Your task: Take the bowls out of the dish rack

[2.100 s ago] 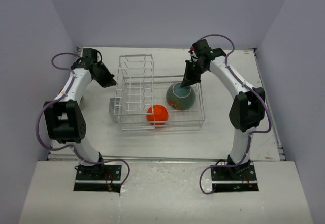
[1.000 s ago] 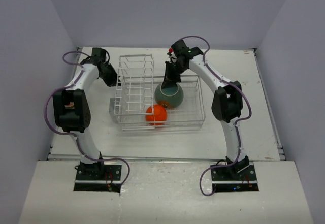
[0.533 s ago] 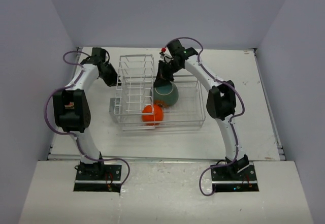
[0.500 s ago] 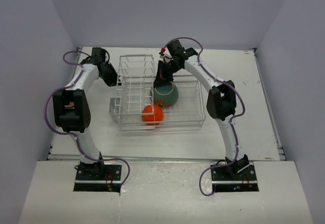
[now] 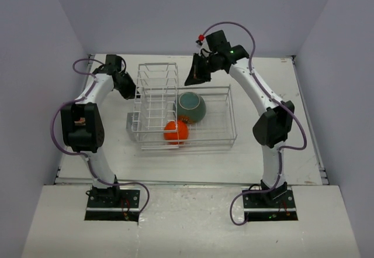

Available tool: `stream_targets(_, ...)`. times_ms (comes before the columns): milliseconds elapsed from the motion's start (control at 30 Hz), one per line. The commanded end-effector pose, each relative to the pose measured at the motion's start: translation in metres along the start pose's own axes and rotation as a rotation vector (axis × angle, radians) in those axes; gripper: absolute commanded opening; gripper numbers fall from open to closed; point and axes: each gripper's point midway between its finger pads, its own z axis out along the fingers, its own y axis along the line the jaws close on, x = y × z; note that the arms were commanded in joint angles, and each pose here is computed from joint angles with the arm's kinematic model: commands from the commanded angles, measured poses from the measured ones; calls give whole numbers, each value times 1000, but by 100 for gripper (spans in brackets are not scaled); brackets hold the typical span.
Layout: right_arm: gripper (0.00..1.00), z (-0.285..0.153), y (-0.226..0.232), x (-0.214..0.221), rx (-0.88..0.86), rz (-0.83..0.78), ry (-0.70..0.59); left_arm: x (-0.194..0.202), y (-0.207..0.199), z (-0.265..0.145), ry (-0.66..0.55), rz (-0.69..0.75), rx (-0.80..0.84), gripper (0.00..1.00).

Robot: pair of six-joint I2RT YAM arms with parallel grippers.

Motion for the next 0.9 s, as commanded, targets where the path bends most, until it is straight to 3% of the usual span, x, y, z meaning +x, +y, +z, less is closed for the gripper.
stream_targets(0,0,-39,-43,-8,219,20,-94,10,-34,-5,30,45,127,0)
stream_targets(133,0,-42,-88,5,391,31,-58,10,-34,-5,28,43,126,0)
stream_targets(333,0,-31,-123,25,493,51,4,8,-37,-5,28,43,134,0)
stream_targets(633,0,-16,-149,37,558,76,52,9,-39,-4,34,39,143,0)
stream_targets(867,0,11,-151,39,491,59,101,9,-39,-3,40,34,147,0)
